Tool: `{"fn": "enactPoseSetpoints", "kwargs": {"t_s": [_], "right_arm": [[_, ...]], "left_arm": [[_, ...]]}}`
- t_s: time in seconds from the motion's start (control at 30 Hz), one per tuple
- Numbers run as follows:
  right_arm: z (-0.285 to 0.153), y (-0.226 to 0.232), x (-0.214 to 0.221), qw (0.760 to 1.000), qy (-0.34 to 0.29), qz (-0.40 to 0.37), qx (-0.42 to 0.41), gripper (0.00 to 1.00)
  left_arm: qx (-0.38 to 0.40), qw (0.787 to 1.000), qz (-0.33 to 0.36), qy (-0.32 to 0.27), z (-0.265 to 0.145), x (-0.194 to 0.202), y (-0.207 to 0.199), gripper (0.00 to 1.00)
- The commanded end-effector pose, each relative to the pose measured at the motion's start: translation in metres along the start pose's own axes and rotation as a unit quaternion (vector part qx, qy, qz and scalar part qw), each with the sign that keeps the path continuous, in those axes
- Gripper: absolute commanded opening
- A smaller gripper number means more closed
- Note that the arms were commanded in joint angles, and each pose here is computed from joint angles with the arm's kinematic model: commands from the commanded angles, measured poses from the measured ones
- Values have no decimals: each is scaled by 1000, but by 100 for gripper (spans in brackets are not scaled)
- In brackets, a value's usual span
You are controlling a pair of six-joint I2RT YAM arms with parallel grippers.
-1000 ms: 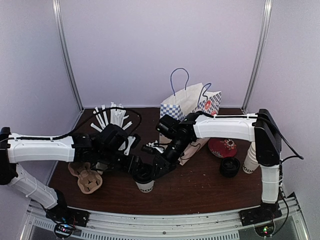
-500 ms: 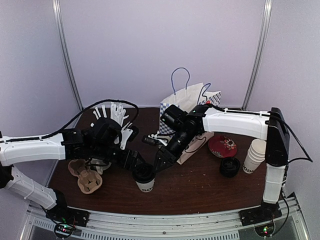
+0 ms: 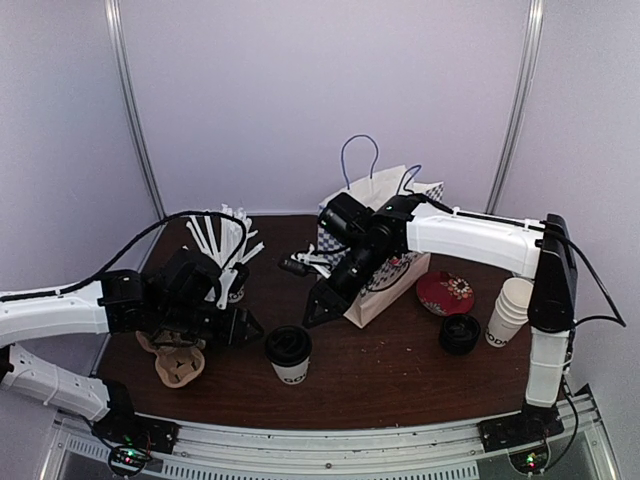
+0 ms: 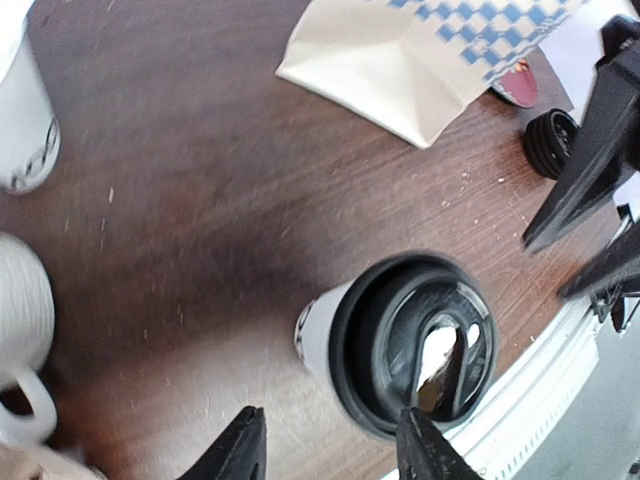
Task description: Pack the takeout coffee
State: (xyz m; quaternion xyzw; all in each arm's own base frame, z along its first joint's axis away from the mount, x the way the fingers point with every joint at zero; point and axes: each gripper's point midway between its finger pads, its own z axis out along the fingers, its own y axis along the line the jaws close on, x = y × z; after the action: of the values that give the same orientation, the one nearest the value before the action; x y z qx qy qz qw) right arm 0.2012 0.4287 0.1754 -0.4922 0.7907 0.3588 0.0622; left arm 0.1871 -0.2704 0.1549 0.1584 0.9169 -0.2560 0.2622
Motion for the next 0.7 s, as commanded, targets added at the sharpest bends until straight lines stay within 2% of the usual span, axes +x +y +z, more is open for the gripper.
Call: {"fn": "enactPoseSetpoints", "kwargs": {"t_s": [0.0, 0.1, 0.2, 0.5, 0.67], "right_arm": [[4, -19, -4, 999, -2, 12, 30, 23], [3, -45, -2, 996, 3, 31, 87, 20], [2, -61, 1, 993, 6, 48, 107, 21], [24, -45, 5, 996, 13, 84, 16, 31], [29, -38, 5, 995, 11, 96, -18, 32]], "left_arm": [[11, 997, -81, 8, 1, 17, 5, 45], [31, 994, -105, 12, 5, 24, 2, 45], [40, 992, -115, 20, 12, 28, 0, 45], [59, 990, -120, 33, 23, 31, -8, 49], [58, 990, -121, 44, 27, 35, -8, 50]]}}
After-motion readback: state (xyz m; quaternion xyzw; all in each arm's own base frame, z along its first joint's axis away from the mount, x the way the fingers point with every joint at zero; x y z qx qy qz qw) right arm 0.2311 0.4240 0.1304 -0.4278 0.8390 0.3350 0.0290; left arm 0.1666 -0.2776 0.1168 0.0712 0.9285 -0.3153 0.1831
